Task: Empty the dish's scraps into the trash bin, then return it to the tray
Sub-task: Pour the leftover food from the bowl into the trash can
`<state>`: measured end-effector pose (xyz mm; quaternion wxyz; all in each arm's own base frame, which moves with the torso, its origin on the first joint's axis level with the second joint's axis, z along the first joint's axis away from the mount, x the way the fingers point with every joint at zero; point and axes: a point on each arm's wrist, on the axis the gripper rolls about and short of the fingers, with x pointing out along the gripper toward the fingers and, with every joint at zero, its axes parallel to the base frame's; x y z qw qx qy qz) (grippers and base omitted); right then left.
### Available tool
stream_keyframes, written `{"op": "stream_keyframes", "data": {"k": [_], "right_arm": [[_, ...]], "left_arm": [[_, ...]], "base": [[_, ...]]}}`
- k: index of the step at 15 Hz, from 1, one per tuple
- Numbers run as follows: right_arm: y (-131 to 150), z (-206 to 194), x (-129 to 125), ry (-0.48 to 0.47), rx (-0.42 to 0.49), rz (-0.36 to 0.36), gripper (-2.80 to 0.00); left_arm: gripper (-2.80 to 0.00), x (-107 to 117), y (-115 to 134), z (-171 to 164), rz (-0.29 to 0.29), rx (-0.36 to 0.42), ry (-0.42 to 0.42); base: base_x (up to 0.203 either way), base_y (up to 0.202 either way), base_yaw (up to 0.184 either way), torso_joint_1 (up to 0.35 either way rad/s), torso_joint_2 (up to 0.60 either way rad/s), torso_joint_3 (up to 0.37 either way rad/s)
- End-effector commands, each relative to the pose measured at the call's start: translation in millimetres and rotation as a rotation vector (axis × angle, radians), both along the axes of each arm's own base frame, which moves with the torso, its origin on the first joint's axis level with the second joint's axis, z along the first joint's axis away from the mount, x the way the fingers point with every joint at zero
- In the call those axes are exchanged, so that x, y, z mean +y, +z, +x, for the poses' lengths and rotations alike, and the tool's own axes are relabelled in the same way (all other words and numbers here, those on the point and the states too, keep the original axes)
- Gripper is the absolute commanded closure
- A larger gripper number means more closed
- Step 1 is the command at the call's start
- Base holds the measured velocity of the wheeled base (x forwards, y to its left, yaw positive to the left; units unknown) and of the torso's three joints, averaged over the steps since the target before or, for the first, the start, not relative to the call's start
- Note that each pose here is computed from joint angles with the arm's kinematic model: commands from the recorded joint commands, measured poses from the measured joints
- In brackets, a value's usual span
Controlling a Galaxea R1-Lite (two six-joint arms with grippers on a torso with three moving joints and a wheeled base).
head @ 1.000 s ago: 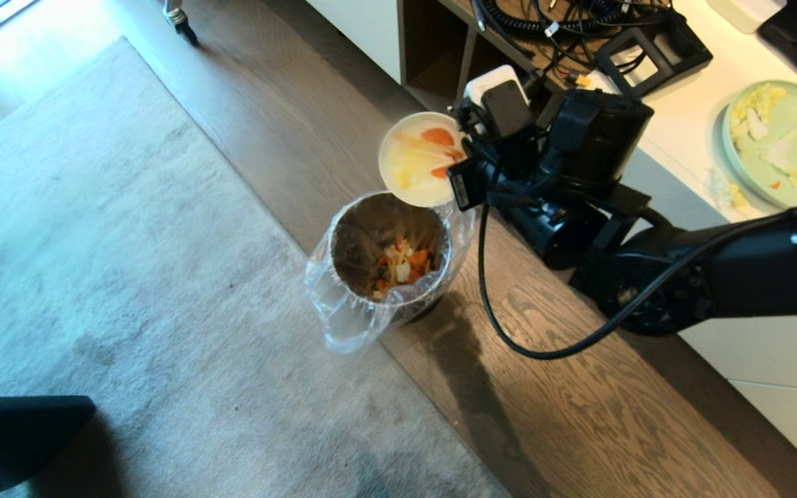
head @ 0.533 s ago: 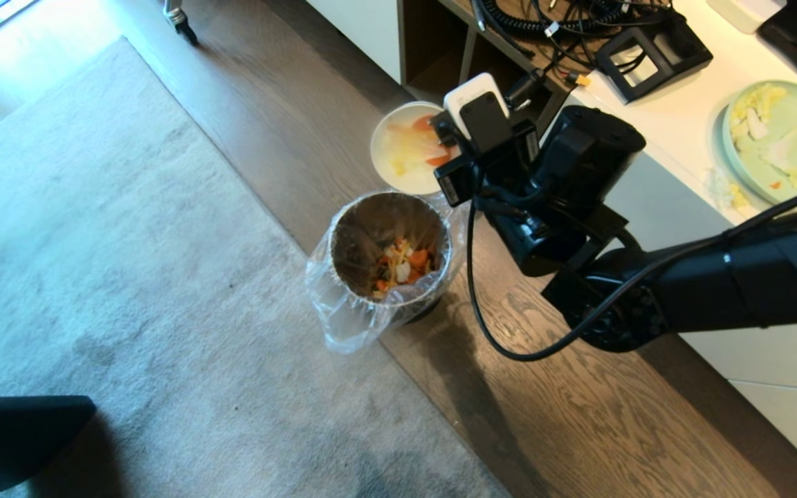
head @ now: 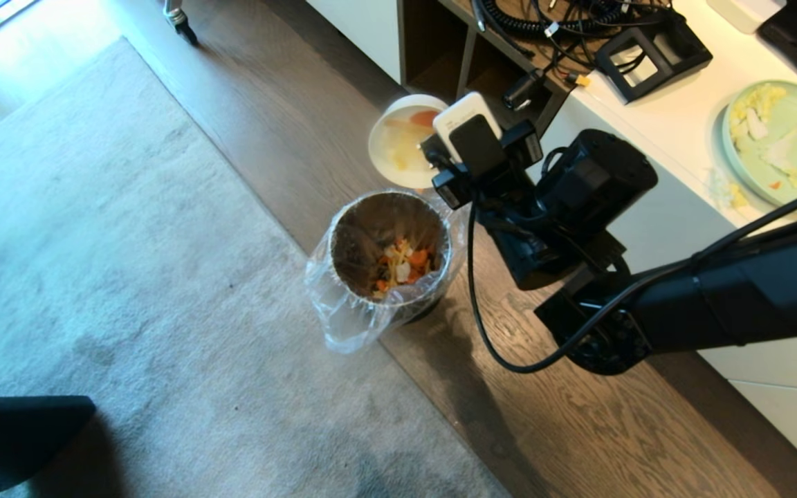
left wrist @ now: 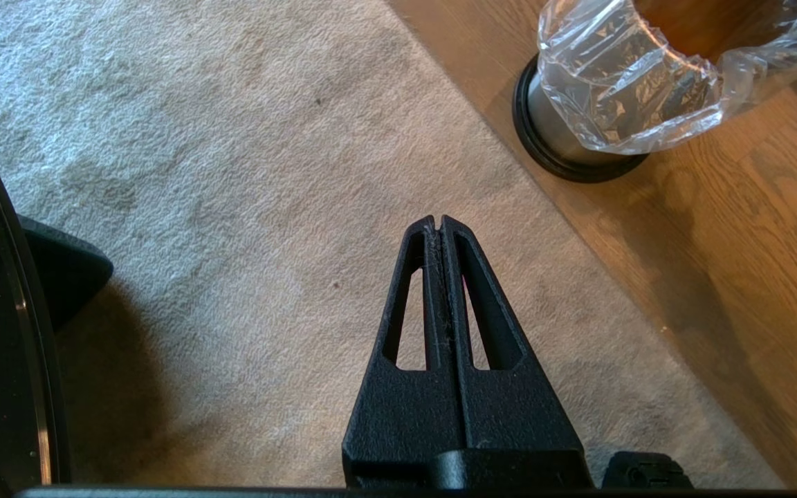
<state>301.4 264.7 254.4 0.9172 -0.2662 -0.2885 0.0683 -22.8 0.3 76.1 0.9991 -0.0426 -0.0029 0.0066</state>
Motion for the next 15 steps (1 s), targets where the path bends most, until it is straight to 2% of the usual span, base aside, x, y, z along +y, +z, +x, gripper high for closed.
{"op": "stream_keyframes", "data": {"k": [1,7,10,15], "right_arm": [[0,-1,1,0.008,-0.065,-0.021,0.0],[-10,-8,-2,0.028,-0.183,-0.122,0.0],[-23,-13,-5,0.032,-0.187,-0.156,0.0],[-29,-10,-1,0.063,-0.203,-0.187,0.0]], "left_arm": [[0.0,0,0,0,-0.001,-0.001,0.0],[0.0,0,0,0,-0.001,-0.001,0.0],[0.0,0,0,0,-0.001,-0.001,0.0],[0.0,0,0,0,-0.002,-0.001,0.0]], "base": [[0.0,0.0,0.0,0.0,0.0,0.0],[0.0,0.0,0.0,0.0,0.0,0.0],[0.0,0.0,0.0,0.0,0.0,0.0],[0.0,0.0,0.0,0.0,0.0,0.0]]}}
